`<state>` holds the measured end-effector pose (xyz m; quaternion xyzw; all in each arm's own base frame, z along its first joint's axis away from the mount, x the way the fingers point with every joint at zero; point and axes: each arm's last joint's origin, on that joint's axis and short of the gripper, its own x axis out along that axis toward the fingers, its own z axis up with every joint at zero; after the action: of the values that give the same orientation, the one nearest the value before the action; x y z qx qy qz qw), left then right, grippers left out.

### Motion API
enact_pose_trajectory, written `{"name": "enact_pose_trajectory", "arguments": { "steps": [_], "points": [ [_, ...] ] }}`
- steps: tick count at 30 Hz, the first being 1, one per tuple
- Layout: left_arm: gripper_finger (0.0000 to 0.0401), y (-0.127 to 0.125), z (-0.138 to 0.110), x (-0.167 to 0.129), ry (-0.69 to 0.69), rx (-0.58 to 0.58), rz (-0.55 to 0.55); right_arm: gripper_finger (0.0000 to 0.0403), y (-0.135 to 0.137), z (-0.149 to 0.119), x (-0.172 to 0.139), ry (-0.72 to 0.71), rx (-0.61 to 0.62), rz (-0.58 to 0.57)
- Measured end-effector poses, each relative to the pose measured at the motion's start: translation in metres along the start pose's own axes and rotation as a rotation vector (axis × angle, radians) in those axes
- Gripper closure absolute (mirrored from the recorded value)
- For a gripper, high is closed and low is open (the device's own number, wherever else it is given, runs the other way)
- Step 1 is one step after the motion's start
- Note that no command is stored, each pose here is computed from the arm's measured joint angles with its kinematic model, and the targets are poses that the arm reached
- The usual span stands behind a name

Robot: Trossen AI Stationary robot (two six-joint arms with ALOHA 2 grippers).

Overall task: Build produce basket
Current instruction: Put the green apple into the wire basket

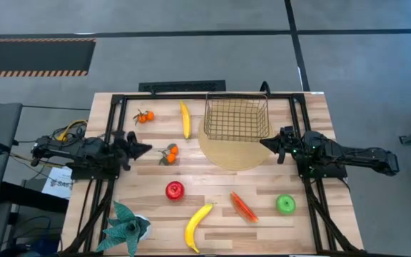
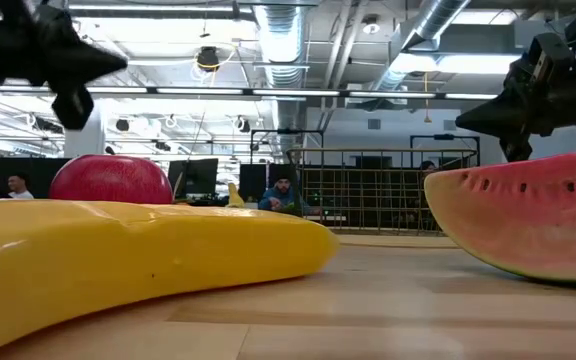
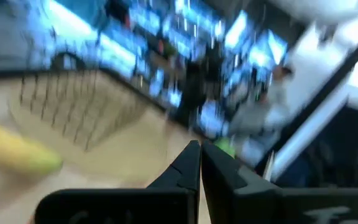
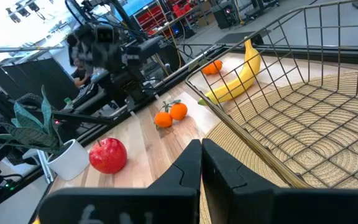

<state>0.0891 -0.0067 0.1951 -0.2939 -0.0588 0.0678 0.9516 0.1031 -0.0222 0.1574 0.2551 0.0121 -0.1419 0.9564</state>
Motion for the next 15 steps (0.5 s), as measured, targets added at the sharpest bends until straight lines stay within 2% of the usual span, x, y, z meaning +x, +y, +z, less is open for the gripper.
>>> {"name": "enact_pose_trajectory", "arguments": {
  "steps": [3,6,10,15],
  "points": [
    [0.0401,-0.005,0.013,-0.001,-0.149,-0.048,-0.009,0.0369,0.0,0.001,0.0,-0.005,0.042,0.003],
    [0.0401,-0.01,0.022,-0.003,-0.246,-0.022,-0.031,0.0369,0.001,0.004,0.0,-0.046,0.142,0.003],
    [0.0401,-0.012,0.027,-0.005,-0.302,0.052,-0.037,0.0369,0.005,0.015,-0.001,-0.154,0.258,0.062],
    [0.0401,-0.011,0.028,-0.005,-0.314,0.066,-0.005,0.0369,0.018,0.036,-0.007,-0.228,0.287,0.165]
  ]
}}
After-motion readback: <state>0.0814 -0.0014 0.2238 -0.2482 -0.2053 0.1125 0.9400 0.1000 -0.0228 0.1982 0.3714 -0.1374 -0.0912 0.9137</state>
